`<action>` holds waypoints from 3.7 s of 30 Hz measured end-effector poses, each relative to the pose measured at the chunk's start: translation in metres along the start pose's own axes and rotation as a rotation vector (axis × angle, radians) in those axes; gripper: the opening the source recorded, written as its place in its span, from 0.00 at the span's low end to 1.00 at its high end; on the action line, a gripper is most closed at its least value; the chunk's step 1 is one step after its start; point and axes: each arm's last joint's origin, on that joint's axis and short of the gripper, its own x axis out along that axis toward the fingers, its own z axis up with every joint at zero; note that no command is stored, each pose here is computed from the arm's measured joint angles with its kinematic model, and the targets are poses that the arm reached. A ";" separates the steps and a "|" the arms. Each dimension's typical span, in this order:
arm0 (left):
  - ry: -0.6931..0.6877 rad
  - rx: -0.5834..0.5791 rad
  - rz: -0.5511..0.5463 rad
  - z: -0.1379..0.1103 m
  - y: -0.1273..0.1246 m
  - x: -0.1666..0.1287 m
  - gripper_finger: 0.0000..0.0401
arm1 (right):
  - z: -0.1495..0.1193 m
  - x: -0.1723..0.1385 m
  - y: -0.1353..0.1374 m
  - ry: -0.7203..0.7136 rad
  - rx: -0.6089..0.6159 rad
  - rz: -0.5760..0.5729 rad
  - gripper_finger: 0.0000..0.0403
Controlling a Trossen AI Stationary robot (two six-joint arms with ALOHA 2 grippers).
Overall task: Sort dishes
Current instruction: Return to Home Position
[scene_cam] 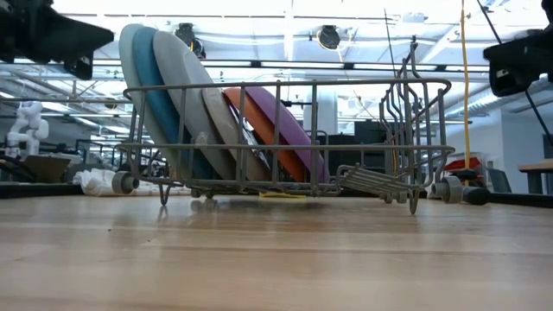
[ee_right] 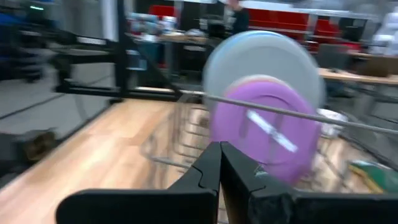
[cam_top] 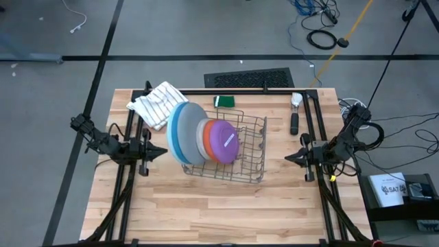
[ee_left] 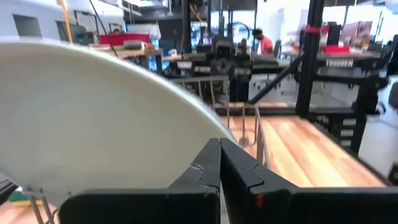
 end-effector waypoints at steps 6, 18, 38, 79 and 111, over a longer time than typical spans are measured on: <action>0.028 0.020 -0.002 -0.003 0.000 0.000 0.01 | 0.001 0.000 0.003 -0.012 0.001 0.130 0.00; 0.044 -0.019 -0.029 -0.019 -0.004 0.002 0.01 | -0.001 0.004 0.005 -0.071 0.007 0.273 0.00; 0.046 0.015 -0.040 -0.019 -0.004 0.002 0.01 | -0.005 0.018 -0.016 -0.041 -0.034 0.277 0.00; 0.050 0.014 0.034 -0.019 -0.002 0.002 0.01 | -0.007 0.022 -0.029 -0.021 0.055 0.158 0.02; 0.050 0.017 0.034 -0.020 -0.002 0.002 0.01 | -0.006 0.022 -0.029 -0.022 0.055 0.158 0.02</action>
